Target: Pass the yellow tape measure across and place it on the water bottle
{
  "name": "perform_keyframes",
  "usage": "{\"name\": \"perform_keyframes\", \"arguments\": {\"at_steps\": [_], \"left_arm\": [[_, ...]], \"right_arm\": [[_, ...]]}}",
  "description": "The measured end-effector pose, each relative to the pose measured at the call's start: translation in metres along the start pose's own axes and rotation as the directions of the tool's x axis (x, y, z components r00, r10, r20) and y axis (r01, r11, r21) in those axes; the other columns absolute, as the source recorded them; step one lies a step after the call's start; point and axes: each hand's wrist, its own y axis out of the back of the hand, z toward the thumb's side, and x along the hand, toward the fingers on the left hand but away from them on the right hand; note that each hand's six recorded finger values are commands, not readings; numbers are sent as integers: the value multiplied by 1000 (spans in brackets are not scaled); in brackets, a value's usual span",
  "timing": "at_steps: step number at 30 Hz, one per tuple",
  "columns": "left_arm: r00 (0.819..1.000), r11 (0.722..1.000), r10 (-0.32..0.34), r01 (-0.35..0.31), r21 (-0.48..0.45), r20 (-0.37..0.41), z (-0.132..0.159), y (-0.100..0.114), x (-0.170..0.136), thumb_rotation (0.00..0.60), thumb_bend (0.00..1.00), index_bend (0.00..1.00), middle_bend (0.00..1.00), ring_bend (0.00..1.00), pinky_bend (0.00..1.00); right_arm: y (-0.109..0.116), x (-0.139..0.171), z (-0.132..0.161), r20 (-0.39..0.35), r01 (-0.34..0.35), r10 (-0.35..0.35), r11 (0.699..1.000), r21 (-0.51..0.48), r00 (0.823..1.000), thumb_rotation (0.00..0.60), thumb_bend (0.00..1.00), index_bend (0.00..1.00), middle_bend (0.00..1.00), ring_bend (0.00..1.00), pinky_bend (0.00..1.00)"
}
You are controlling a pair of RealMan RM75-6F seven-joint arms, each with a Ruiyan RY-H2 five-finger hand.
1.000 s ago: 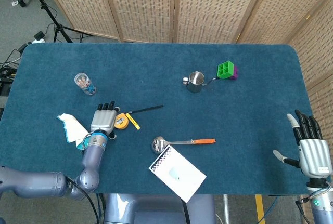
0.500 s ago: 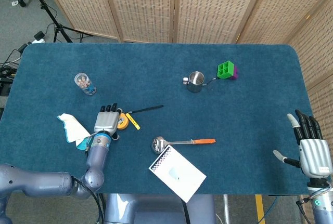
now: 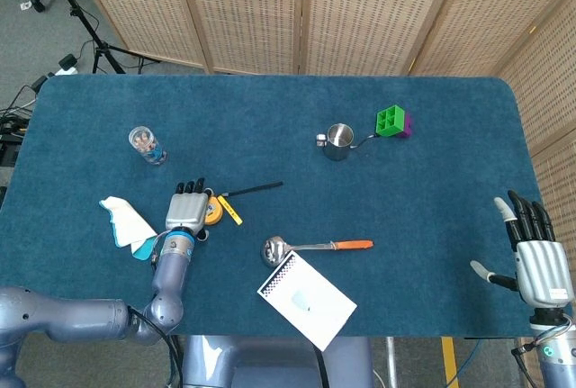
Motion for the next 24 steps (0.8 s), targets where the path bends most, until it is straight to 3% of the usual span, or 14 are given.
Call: {"name": "perform_keyframes", "arguments": {"at_steps": [18, 24], "left_arm": [[1000, 1000, 21, -21, 4, -10, 2, -5, 0, 600, 343, 386, 0, 0, 0], [998, 998, 56, -56, 3, -23, -3, -1, 1, 600, 362, 436, 0, 0, 0]], "right_arm": [[0, 0, 1, -3, -6, 6, 1000, -12, 1000, 600, 53, 0, 0, 0, 0], [0, 0, 0, -1, -5, 5, 1000, -11, 1000, 600, 53, 0, 0, 0, 0]]}}
